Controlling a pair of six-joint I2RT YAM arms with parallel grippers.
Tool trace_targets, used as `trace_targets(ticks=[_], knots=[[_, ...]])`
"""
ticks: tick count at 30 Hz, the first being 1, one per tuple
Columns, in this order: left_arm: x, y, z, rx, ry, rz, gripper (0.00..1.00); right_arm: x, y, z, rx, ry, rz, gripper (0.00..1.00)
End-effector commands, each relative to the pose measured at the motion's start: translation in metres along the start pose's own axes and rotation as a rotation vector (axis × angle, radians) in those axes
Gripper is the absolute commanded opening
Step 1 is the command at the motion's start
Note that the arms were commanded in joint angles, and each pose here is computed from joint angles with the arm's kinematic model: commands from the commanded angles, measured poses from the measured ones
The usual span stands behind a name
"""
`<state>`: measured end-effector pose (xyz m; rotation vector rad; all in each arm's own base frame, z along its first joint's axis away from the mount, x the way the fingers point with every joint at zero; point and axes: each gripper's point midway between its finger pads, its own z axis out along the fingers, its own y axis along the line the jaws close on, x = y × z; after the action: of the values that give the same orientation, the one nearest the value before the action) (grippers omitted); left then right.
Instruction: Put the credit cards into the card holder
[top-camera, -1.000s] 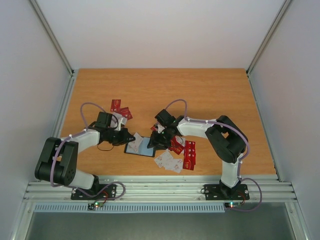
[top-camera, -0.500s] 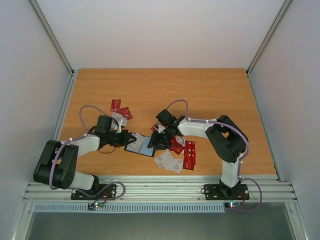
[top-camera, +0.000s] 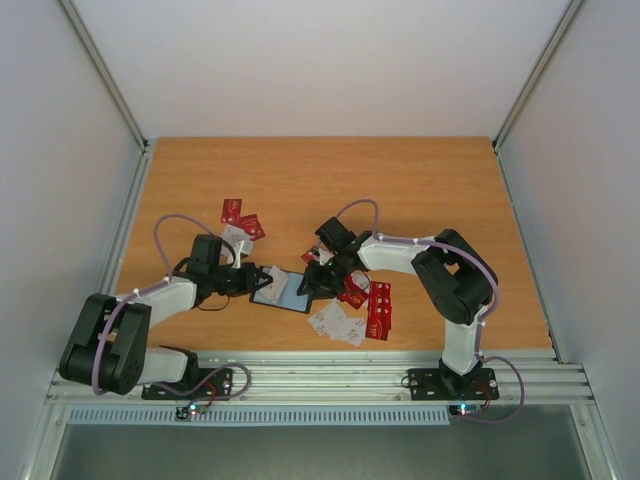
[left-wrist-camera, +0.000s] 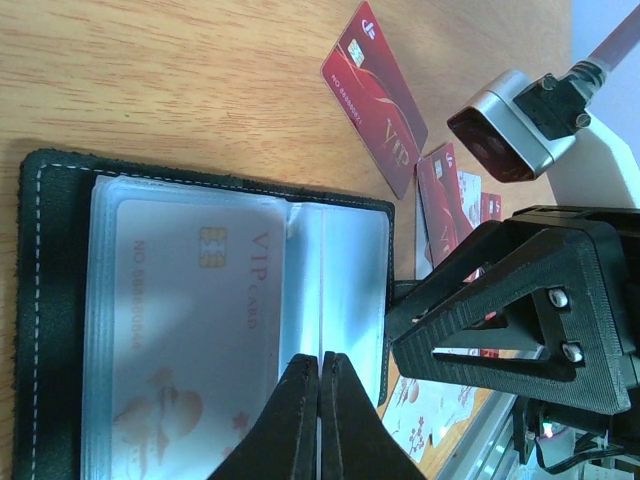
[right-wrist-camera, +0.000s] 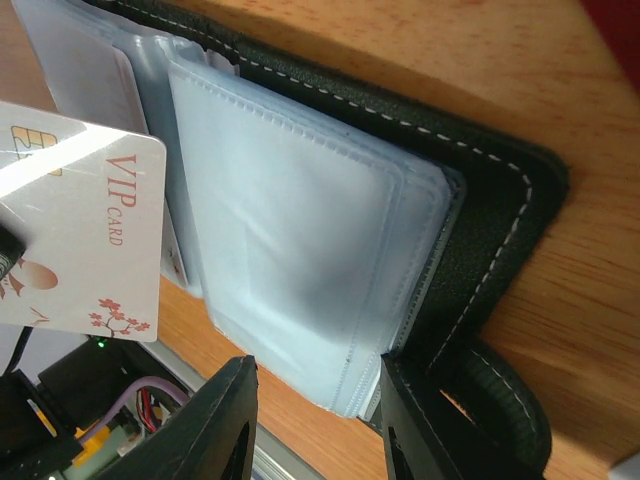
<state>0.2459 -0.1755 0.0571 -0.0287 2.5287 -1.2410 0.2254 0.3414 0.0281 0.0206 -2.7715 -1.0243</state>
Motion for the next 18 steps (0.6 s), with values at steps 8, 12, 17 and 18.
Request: trace_targets(ticks=[8, 12, 17, 18], knots=[[-0.001, -0.005, 0.012, 0.002, 0.021, 0.049, 0.0, 0.001, -0.044, 0.009, 0.137, 0.017, 0.054, 0.36], [-0.001, -0.005, 0.015, -0.013, 0.029, 0.059, 0.0, -0.001, -0.045, 0.009, 0.131, 0.018, 0.053, 0.36], [-0.004, -0.006, 0.016, -0.016, 0.021, 0.07, 0.0, -0.005, -0.046, 0.007, 0.125, 0.022, 0.049, 0.36], [-0.006, -0.007, 0.017, -0.012, 0.019, 0.071, 0.0, -0.005, -0.045, 0.007, 0.122, 0.023, 0.045, 0.36]])
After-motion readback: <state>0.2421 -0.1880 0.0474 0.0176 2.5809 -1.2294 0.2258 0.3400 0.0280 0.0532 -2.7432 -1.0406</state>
